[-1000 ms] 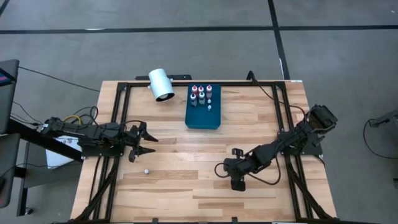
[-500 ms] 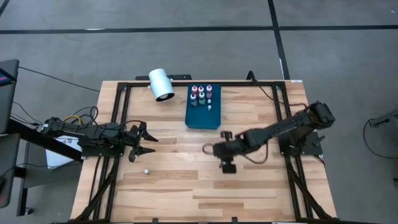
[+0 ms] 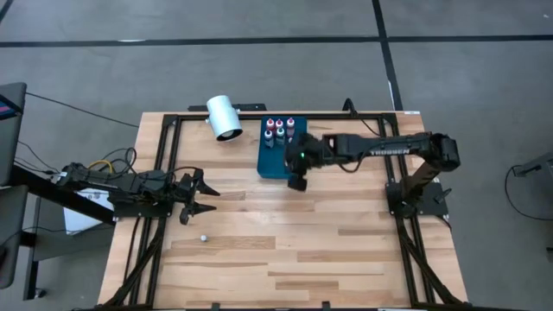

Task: Pick & Place food coloring
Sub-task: Put the small green food coloring bottle into the blue bin

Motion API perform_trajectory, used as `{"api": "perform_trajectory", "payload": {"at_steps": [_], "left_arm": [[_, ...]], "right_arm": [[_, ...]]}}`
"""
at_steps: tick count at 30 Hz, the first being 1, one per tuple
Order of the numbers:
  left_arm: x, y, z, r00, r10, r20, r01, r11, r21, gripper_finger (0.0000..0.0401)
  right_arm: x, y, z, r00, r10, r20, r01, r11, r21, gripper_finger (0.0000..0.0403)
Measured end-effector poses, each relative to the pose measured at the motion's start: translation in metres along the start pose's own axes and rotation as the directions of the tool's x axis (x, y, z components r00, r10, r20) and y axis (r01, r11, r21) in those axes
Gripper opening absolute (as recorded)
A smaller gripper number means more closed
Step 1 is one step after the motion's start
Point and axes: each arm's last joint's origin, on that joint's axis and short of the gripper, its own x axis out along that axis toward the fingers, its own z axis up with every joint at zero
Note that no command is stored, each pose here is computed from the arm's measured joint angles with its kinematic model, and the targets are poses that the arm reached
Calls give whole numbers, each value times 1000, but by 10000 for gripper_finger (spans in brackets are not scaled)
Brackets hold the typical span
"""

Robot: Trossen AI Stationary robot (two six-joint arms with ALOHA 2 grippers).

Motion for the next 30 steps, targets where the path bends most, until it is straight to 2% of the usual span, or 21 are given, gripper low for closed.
{"api": "perform_trajectory", "payload": {"at_steps": [6, 15, 18, 26, 30], "left_arm": [[0, 0, 0, 1000, 1, 1, -1, 1000, 0, 234], [0, 1, 0, 1000, 23, 6, -23, 1000, 0, 234], [0, 1, 1, 999, 49, 15, -49, 999, 0, 234], [0, 2, 1, 998, 66, 21, -66, 998, -1, 234], [0, 2, 1, 998, 67, 21, -67, 998, -2, 234]], "right_arm": [[0, -27, 2, 999, -48, 3, 48, 997, 58, 66], [3, -37, 0, 998, -64, -7, 64, 995, 72, 66], [18, -35, -4, 997, -54, -52, 58, 996, 67, 66], [85, -35, -25, 979, -47, -196, 55, 998, 36, 66], [102, -44, -34, 968, -55, -246, 72, 996, 61, 66]]}}
